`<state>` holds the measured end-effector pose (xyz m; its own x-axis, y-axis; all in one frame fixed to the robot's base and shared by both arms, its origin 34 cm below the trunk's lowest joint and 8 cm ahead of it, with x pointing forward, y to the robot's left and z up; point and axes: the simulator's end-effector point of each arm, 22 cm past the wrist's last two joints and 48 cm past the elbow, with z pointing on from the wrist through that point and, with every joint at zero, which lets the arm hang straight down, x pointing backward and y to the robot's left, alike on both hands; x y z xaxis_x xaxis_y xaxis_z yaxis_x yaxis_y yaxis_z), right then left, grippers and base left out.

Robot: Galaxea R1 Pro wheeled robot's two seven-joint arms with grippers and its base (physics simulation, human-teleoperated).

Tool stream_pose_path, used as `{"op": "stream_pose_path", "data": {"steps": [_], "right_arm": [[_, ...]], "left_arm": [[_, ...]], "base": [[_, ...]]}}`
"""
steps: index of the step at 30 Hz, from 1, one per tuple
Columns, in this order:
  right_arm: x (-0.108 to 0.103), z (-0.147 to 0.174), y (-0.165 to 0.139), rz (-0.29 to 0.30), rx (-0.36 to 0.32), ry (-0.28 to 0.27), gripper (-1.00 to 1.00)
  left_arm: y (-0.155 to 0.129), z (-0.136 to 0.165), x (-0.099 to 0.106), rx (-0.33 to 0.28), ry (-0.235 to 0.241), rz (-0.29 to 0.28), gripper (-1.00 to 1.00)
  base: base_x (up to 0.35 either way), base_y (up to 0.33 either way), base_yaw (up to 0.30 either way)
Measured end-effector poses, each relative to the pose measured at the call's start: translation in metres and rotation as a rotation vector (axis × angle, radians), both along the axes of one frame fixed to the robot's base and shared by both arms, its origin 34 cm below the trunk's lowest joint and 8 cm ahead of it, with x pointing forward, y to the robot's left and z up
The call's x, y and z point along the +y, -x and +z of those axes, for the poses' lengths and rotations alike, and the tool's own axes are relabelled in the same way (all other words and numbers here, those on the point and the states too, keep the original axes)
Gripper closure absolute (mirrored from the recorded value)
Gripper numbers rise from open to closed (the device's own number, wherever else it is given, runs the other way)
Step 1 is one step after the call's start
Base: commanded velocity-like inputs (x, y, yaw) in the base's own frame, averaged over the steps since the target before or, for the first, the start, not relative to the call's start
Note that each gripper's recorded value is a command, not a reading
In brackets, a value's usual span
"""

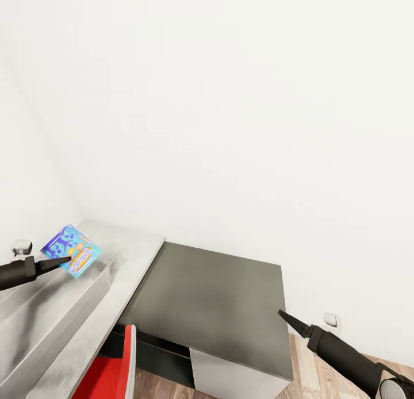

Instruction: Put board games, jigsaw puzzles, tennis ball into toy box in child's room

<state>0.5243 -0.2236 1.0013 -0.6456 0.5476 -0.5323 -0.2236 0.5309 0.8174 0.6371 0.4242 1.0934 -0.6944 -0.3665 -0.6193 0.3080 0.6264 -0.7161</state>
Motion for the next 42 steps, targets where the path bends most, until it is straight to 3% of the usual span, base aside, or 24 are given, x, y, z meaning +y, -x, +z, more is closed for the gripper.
{"op": "stream_pose_path", "data": {"steps": [7,16,20,24,33,42], "right_arm": [[0.009,0.0,0.001,0.026,0.003,-0.004,-1.0],[0.006,0.001,0.001,0.022,0.003,-0.002,-1.0],[0.006,0.0,0.002,0.019,0.002,-0.005,-1.0],[0.005,0.0,0.003,0.018,0.0,-0.005,-1.0],[0.003,0.0,0.003,0.013,0.0,-0.005,-1.0],[0.001,0.0,0.002,0.007,0.0,-0.004,-1.0]], "left_arm": [[-0.013,-0.002,0.011,0.048,-0.067,0.024,1.0],[-0.034,-0.001,0.032,0.102,-0.063,0.082,1.0],[-0.032,-0.005,0.054,0.138,-0.1,0.113,1.0],[-0.028,-0.006,0.064,0.172,-0.103,0.132,1.0],[-0.023,-0.013,0.07,0.22,-0.12,0.144,1.0],[-0.015,-0.037,0.073,0.287,-0.197,0.133,1.0]], "base": [[0.0,0.0,0.0],[0.0,0.0,0.0],[0.0,0.0,0.0],[0.0,0.0,0.0],[0.0,0.0,0.0],[0.0,0.0,0.0]]}}
